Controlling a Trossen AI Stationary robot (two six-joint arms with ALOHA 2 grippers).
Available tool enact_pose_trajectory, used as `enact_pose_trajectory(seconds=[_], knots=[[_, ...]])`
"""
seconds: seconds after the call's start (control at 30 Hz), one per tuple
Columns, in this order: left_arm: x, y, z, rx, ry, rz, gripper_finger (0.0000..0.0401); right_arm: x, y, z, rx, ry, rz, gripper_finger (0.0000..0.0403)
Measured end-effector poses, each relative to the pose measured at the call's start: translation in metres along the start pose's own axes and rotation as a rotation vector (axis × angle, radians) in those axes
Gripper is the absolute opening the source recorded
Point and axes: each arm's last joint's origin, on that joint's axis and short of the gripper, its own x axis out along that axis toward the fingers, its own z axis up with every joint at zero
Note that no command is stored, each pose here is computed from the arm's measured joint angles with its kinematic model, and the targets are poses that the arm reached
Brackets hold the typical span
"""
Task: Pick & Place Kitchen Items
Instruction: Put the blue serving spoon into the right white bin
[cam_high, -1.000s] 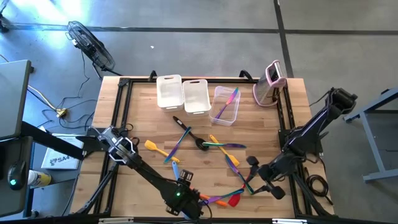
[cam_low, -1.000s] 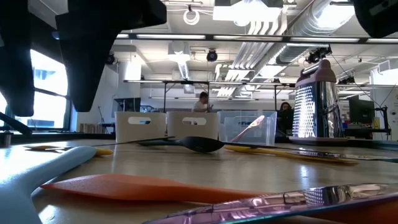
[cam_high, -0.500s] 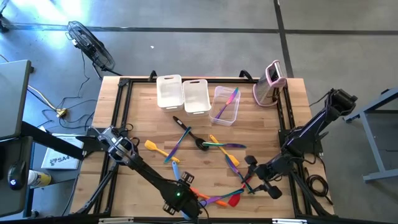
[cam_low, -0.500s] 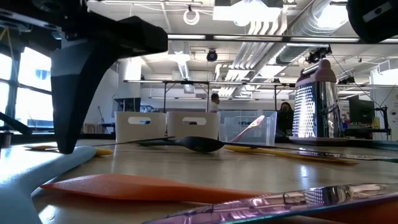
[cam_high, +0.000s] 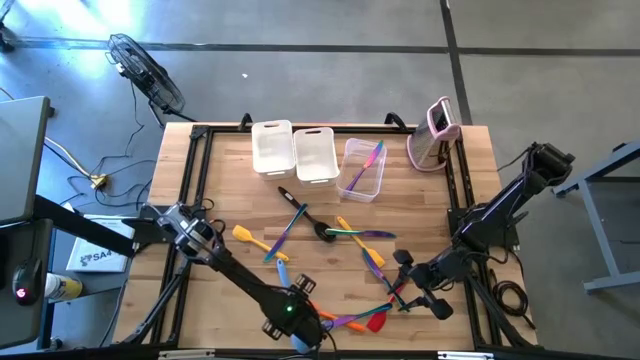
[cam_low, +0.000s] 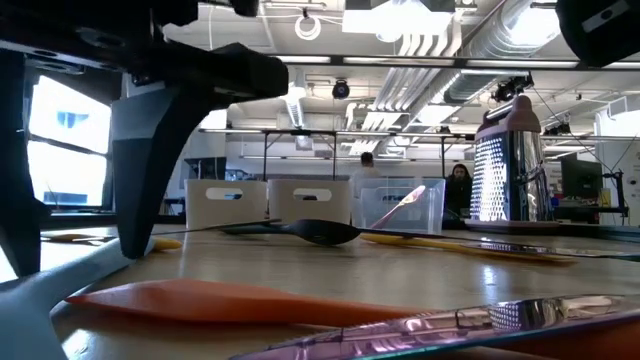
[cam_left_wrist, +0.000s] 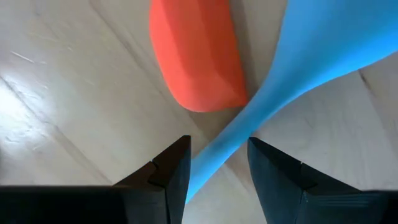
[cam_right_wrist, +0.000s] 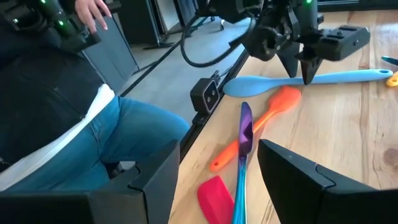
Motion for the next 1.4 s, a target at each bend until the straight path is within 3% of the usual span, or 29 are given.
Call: enact_pose_trajectory(seconds=[0.5,0.97,1.4], knots=[[0.03,0.008,-0.009,-0.043,0.013,-0.132,0.0149,0.0,0.0,0.0,0.001,-0.005,0.002,0.0211],[0.049,0.009,-0.02,-0.071,0.045,-0.225,0.0051,0.0,0.0,0.001,0.001,-0.012,-0.02,0.0211],[0.049,0.008,-0.019,-0.074,0.042,-0.241,0.0044,0.0,0.0,0.001,0.001,-0.013,-0.023,0.0211]])
